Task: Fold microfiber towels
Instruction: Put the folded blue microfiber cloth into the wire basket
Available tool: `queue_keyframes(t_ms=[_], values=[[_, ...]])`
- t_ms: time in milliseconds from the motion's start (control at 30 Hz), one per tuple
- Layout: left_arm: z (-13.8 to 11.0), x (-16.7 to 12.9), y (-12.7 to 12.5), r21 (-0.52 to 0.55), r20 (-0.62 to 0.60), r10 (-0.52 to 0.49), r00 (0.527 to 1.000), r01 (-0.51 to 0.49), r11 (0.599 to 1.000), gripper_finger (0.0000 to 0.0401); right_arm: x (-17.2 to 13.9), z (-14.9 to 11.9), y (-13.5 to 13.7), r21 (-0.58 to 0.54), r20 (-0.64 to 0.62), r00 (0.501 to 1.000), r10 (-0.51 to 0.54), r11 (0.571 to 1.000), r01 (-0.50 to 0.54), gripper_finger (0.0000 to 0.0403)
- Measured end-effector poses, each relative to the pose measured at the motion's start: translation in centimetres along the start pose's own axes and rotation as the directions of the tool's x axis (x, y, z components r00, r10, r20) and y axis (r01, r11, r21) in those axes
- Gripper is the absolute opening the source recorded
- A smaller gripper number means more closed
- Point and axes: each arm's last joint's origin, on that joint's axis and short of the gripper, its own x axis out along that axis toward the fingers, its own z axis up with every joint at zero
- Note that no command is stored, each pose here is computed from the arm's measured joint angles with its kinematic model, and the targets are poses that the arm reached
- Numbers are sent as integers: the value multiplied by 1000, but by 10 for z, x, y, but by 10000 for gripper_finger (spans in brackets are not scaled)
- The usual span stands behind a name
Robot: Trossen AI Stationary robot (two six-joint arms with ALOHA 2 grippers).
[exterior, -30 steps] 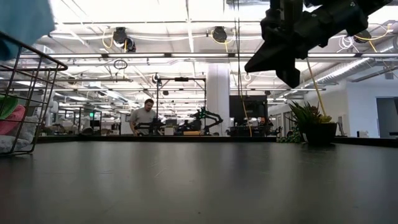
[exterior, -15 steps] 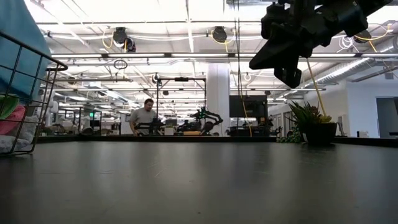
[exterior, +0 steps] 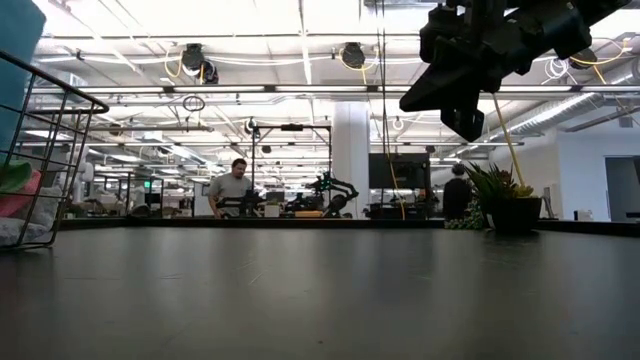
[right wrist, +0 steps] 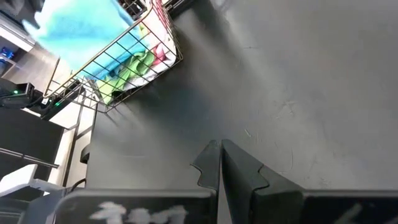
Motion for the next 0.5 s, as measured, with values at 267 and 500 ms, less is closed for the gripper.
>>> queue_keyframes(t_ms=[267,500], values=[[4,6,-11,43,165,-209,964,205,978,1,0,0,0,-7,2,1000,0,1000,0,9],[27,-5,-9,74,212,-153,965,140,987,1,0,0,0,-8,2,1000,3,1000,-3,9]])
